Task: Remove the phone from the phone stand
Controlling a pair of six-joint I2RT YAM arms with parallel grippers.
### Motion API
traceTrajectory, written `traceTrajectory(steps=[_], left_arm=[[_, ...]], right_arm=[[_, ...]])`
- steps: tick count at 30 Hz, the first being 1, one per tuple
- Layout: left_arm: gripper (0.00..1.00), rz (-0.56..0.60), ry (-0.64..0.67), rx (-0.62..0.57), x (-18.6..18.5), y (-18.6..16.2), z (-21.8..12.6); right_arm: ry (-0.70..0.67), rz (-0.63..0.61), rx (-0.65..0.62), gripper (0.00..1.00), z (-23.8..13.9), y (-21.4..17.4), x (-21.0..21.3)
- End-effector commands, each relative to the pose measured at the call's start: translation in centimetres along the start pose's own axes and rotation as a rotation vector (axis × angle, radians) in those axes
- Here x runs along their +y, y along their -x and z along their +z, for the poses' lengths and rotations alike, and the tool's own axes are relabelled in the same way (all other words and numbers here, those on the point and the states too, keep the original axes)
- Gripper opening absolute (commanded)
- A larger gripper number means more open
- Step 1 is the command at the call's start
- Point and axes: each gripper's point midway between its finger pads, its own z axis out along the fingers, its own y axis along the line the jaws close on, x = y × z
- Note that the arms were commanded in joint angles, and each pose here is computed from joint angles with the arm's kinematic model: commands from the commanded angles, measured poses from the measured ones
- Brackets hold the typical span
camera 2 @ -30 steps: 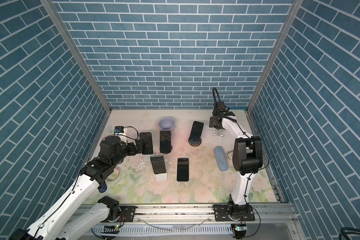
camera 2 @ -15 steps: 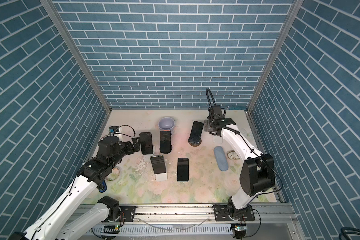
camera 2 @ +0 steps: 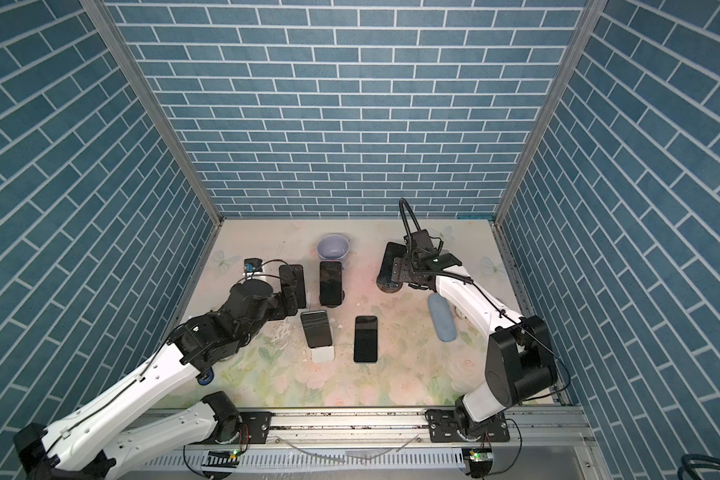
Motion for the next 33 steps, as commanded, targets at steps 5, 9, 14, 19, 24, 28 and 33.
traceTrajectory(steps=[5,9,14,19,24,28,33], left_arm=[[1.0,0.05,0.153,0.036,-2.0,-1.8,-2.0],[1.0,0.076,0.16,0.052,-4.2,-2.6,-2.4],[1.0,0.049,0.144,0.075,-6.1,-3.3,-2.8],[1.0,-0.08,0.141,0.116,-6.0,-4.9,-2.4],[1.0,-0.109,0.137,0.156,-6.6,-6.0,-1.8],[1.0,-0.077,0.081,0.21,-7.9,-7.1,-1.0],[1.0,-0.057,0.091,0.28,-7.4,-8.0,0.0]], right_arm=[[0.047,0.043,0.025,0.94,-0.1,-1.6,0.5],[0.054,0.037,0.02,0.94,-0.1,-1.6,0.5],[0.053,0.018,0.027,0.94,0.1,-2.0,0.5],[0.059,0.009,0.039,0.94,0.5,-2.4,0.4],[0.069,0.004,0.044,0.94,0.8,-2.8,0.5],[0.078,0.0,0.055,0.94,1.2,-3.1,0.7],[0.075,-0.006,0.068,0.94,1.6,-3.6,0.5]])
